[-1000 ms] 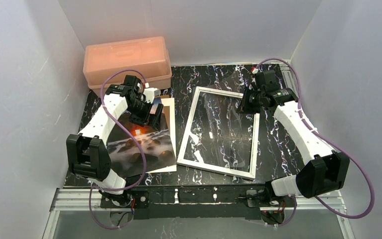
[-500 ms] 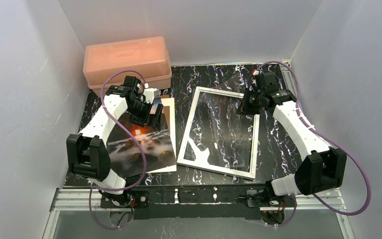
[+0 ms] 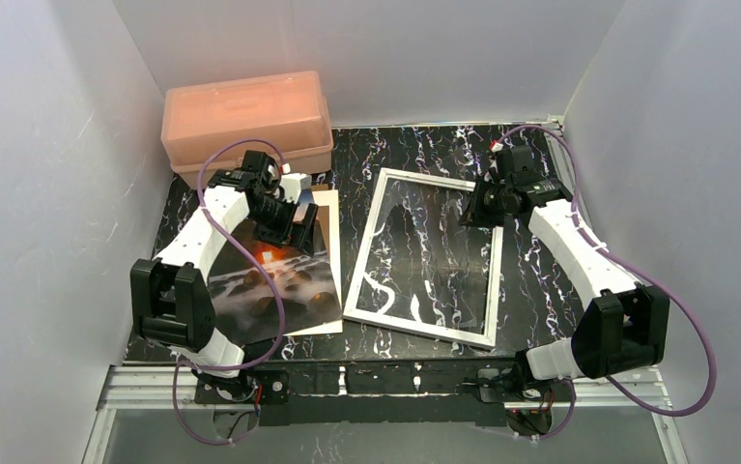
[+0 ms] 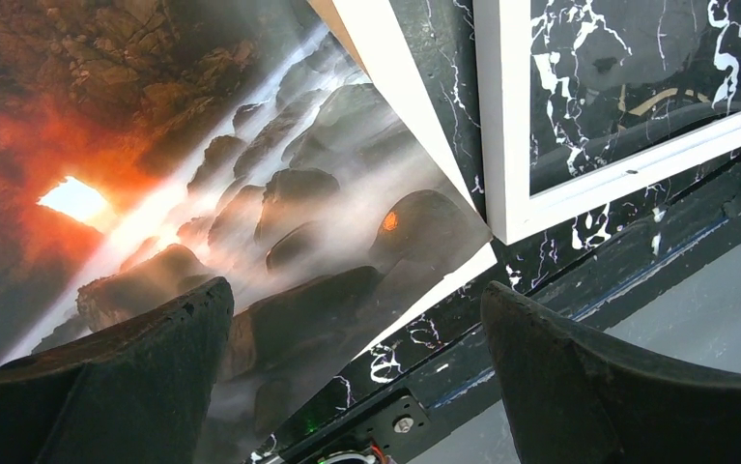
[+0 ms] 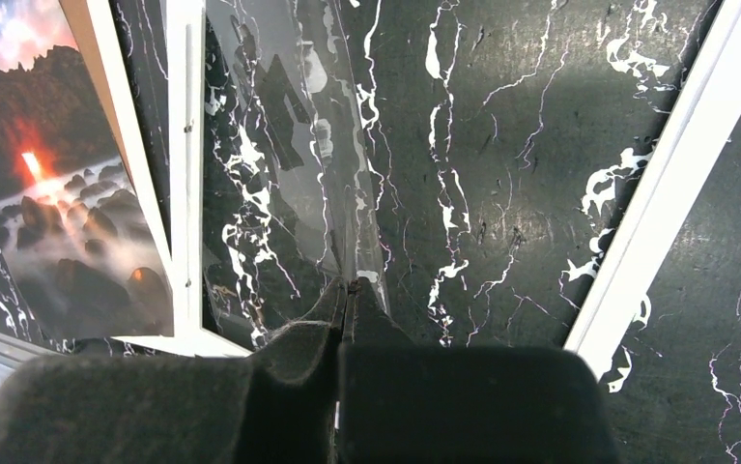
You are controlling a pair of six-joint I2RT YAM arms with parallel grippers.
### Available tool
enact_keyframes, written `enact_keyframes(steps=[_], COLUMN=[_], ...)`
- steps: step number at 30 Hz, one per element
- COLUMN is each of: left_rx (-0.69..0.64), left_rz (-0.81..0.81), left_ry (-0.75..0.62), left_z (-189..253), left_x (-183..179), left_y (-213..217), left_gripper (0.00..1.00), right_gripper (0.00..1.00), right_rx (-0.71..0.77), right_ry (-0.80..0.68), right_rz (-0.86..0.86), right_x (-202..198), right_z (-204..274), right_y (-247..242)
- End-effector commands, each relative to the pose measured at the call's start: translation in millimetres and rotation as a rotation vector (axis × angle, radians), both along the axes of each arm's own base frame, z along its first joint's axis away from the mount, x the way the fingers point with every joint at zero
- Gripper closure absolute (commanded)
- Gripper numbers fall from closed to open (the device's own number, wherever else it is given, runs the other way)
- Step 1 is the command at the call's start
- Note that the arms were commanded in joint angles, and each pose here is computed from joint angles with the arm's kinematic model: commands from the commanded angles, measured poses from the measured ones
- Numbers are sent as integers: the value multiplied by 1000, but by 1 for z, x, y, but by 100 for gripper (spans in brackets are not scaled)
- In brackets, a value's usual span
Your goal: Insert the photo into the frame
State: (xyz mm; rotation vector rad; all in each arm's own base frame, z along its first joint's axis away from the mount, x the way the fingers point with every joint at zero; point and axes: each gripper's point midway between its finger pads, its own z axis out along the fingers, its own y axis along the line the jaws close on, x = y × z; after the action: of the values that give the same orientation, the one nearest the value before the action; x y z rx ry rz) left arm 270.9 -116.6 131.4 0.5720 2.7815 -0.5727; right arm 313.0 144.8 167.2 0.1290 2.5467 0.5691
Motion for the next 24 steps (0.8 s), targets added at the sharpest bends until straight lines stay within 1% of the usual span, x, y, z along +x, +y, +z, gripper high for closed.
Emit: enact_keyframes(steps=[1, 8, 11, 13, 16, 18, 24], left_rx=[-50, -57, -56, -64, -76, -89, -120], left_rz=[-33, -82, -93, -101, -121, -131, -183], left_ry=[2, 11, 16, 13, 4, 11, 38], left_z=[-3, -19, -25, -28, -34, -37, -52], left_x=[-3, -1, 2, 5, 10, 12, 8], left_y=[-12, -34, -41, -47, -58, -67, -90], left_gripper=[2, 1, 2, 2, 7, 10, 23], right_gripper=[99, 99, 99, 99, 99, 99, 99], right_rx=[19, 25, 62, 99, 171, 211, 266], right_ry=[-18, -11, -23, -6, 24, 5, -26], right_rz=[-7, -33, -45, -51, -60, -66, -73], right_x=[-1, -1, 0, -1, -2, 1, 5], right_z=[6, -2, -6, -11, -11, -2, 24], right_y=[-1, -13, -11, -10, -5, -2, 0])
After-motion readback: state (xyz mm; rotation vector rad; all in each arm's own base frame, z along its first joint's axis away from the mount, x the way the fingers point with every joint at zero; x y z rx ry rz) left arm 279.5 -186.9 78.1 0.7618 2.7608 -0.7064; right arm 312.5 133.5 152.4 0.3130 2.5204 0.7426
